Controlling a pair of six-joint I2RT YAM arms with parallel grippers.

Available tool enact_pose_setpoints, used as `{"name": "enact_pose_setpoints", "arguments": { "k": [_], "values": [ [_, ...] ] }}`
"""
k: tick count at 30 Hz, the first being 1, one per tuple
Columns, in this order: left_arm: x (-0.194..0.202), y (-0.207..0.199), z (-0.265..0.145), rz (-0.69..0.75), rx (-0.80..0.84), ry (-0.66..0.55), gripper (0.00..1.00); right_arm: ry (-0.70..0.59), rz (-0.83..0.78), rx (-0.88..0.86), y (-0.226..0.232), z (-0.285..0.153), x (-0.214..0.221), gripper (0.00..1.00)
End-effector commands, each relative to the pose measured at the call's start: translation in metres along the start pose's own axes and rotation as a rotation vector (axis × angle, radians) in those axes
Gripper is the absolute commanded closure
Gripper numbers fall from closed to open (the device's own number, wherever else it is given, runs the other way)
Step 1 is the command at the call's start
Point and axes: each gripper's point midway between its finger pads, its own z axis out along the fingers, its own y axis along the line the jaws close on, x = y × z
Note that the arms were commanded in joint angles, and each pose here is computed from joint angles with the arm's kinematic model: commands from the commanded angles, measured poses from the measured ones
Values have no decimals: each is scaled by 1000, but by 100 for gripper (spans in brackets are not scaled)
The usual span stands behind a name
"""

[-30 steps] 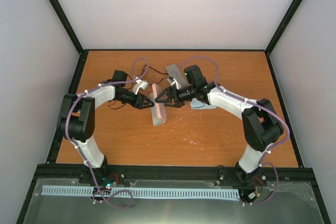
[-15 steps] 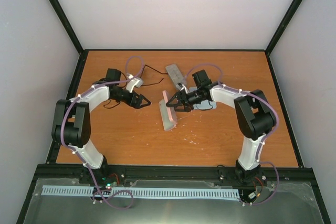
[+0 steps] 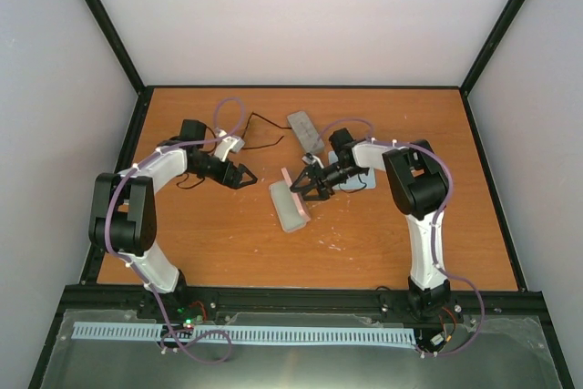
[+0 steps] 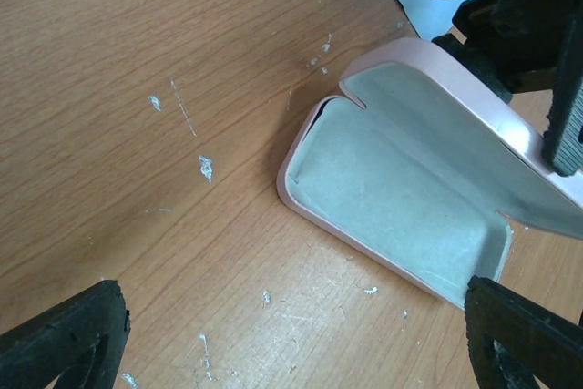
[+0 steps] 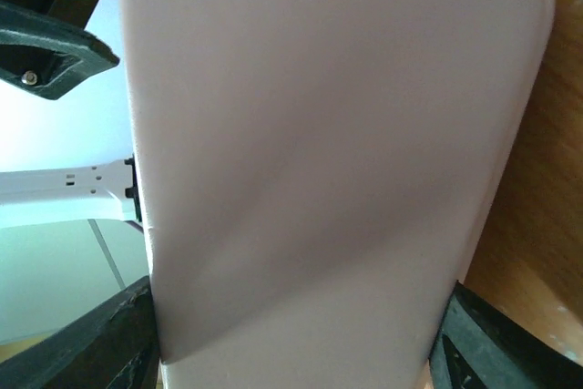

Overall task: Organize the sunglasses
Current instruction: Place the sunglasses case at the center of the board.

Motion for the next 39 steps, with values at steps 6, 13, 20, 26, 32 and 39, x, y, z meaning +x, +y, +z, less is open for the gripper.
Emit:
{"name": "enact_pose_setpoints", "arguments": {
  "k": [6, 13, 20, 26, 32, 39],
  "values": [
    [-16, 1, -8, 28, -15, -30, 0, 15, 14, 87, -11, -12, -4, 21],
    [-19, 2, -6, 32, -7, -33, 1, 10, 5, 135, -10, -16, -8, 0],
    [-16, 2, -4, 24, 0, -32, 1, -30, -39, 319, 3, -36, -10, 0],
    [-15, 2, -1, 13, 17, -33, 1, 2, -49, 497, -6, -39, 8, 0],
    [-14, 3, 0, 18, 16, -28, 0, 40, -44, 668, -25, -35, 23, 3],
    [-10, 4, 2, 14, 20, -21, 1, 21, -35, 699, -28, -34, 23, 26]
  ]
}}
